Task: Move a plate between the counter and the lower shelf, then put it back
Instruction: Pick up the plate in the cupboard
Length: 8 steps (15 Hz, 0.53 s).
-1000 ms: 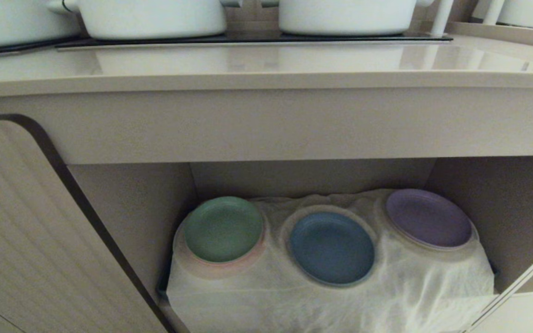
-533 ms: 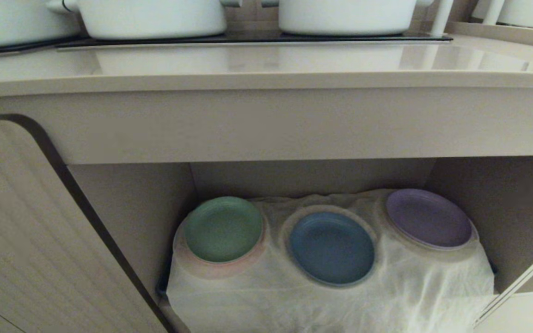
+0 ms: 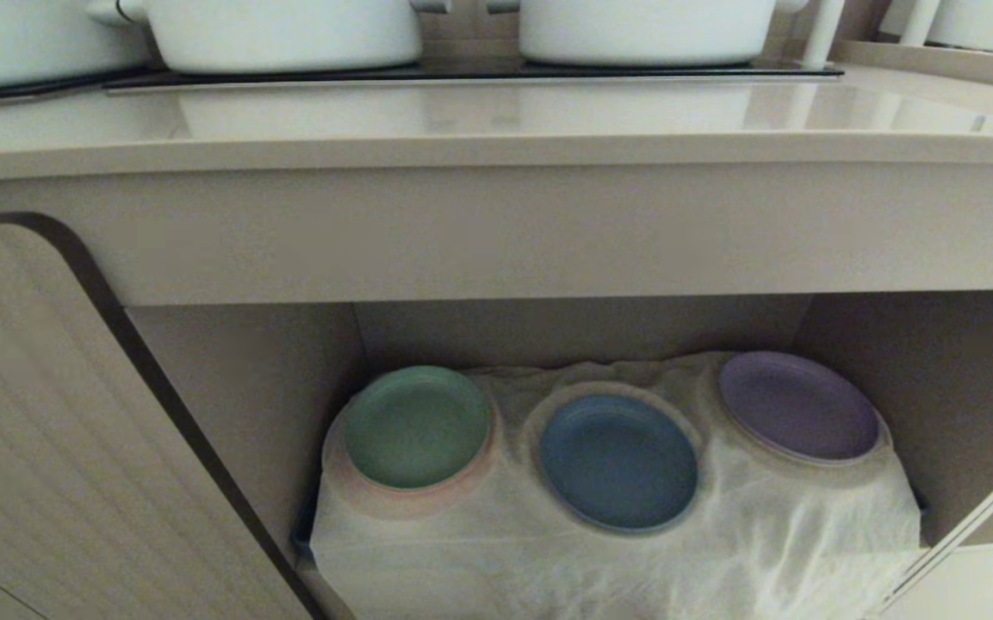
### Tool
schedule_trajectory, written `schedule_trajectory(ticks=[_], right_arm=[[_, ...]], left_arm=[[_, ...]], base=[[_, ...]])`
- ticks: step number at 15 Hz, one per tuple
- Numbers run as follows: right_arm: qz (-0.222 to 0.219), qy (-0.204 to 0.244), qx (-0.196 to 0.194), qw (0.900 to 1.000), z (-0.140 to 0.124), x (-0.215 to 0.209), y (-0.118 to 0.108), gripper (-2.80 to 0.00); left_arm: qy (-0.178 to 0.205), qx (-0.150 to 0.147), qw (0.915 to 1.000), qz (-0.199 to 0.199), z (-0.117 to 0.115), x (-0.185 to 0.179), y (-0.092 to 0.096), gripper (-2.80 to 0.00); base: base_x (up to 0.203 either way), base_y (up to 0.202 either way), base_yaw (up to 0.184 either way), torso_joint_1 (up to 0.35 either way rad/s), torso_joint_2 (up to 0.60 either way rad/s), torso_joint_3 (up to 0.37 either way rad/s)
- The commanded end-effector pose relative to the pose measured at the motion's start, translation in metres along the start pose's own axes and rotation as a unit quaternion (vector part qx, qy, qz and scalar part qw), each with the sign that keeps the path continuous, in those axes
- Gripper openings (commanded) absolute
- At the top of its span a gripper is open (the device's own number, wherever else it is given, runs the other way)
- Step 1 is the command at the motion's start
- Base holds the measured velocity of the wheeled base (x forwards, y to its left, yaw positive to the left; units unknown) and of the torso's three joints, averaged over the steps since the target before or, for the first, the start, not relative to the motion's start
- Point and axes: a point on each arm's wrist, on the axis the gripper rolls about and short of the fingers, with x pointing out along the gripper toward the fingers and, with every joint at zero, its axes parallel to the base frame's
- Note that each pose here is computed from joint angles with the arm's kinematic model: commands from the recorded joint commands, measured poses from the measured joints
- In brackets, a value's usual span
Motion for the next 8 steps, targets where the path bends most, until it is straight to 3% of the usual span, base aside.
schedule_trajectory(ticks=[1,8], right_arm=[[0.002,0.026,-0.002,1.0,0.001,0.004,0.0,-2.8],[0.012,0.084,-0.022,0.996,0.021,0.03,-0.002,-2.8]], left_arm=[[0.0,0.0,1.0,0.001,0.0,0.0,0.0,-2.8],[0.0,0.0,1.0,0.001,0.0,0.0,0.0,-2.8]], base=[[0.0,0.0,0.0,0.0,0.0,0.0],[0.0,0.0,0.0,0.0,0.0,0.0]])
